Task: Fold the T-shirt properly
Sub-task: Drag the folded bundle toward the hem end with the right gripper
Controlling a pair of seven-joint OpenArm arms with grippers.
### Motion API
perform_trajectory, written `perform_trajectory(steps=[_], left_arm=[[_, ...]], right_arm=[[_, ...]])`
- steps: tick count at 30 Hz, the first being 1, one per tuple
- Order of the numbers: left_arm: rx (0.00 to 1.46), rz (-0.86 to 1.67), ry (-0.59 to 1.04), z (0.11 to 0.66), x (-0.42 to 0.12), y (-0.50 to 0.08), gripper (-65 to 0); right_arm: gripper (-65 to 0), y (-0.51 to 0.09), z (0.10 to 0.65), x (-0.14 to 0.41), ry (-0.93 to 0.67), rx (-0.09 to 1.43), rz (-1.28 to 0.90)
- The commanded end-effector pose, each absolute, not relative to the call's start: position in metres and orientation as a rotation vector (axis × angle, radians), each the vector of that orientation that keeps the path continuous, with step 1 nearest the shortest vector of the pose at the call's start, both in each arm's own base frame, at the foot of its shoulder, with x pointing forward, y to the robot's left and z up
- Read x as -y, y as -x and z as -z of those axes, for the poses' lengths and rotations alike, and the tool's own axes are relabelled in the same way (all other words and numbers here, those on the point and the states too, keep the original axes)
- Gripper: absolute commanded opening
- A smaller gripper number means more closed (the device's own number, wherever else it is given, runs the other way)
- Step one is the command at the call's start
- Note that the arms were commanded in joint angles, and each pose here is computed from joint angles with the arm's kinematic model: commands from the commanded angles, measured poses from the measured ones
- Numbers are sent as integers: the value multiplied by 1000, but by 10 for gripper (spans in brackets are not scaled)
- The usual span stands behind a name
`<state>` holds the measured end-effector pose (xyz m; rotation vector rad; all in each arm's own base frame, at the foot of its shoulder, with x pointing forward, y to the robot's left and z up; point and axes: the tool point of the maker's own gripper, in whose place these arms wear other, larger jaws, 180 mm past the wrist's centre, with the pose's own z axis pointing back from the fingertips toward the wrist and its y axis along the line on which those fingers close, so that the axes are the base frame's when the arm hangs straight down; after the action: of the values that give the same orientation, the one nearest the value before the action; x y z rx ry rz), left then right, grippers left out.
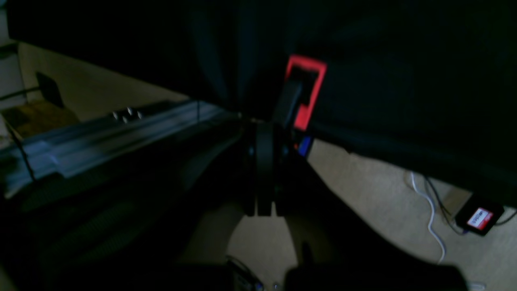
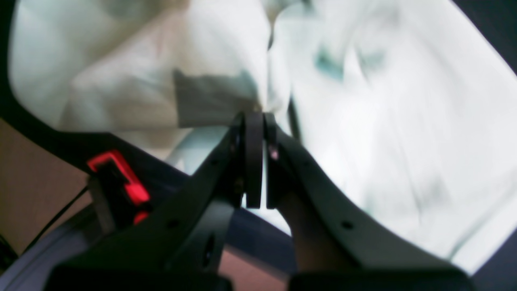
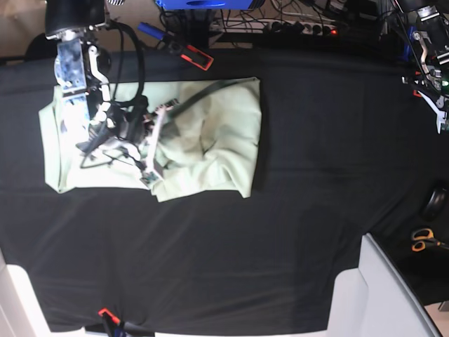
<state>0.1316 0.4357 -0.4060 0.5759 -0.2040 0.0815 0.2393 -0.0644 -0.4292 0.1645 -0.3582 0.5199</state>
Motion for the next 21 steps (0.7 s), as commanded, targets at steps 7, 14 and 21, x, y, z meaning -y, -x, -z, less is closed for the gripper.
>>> perform_trajectory(steps=[7, 14, 21], left_arm=[[225, -75, -615, 393, -445, -138, -650], [243, -81, -614, 391, -445, -145, -650], [246, -82, -614, 390, -445, -146, -650]], right_arm=[[-647, -221, 429, 71, -185, 347, -432], [-647, -185, 443, 49, -256, 280, -399], [-647, -179, 445, 49, -260, 270, -388]])
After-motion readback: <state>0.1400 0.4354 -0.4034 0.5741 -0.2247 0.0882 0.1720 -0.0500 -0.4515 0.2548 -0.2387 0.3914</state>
